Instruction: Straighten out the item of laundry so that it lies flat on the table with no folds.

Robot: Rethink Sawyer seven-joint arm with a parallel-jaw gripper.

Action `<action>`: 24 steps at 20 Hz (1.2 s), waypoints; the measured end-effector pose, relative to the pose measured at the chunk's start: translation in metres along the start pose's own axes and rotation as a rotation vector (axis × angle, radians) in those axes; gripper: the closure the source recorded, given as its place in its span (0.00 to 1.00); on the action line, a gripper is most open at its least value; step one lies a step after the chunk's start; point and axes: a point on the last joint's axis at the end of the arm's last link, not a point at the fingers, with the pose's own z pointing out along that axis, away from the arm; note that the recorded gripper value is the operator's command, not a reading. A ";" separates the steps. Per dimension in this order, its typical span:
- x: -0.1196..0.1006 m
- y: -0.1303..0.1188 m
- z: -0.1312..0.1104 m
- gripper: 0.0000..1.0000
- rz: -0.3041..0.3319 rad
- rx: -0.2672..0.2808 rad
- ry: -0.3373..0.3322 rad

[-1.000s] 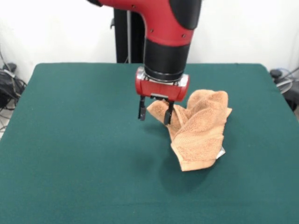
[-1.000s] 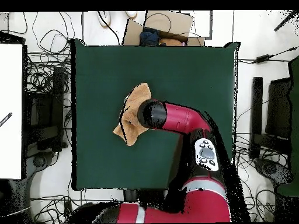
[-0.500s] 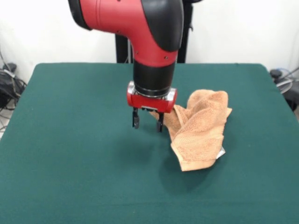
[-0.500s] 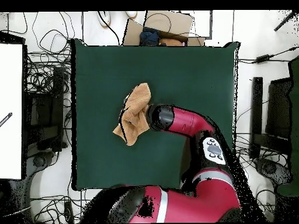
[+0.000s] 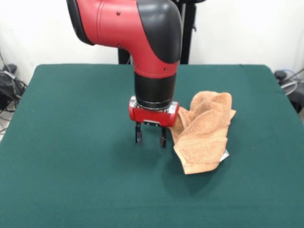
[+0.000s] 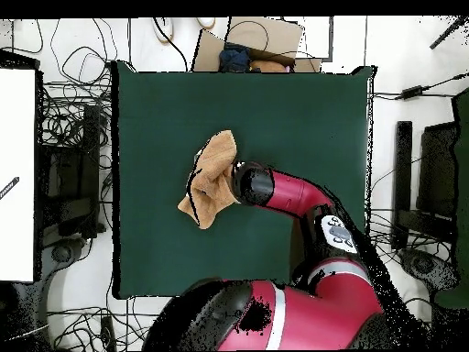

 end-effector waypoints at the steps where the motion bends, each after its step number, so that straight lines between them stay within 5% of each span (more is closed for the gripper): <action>1: -0.002 0.001 0.000 0.00 0.000 -0.002 -0.011; 13: -0.019 0.004 0.000 0.00 -0.003 0.001 -0.143; 24: -0.030 0.012 0.003 0.00 0.035 -0.066 -0.162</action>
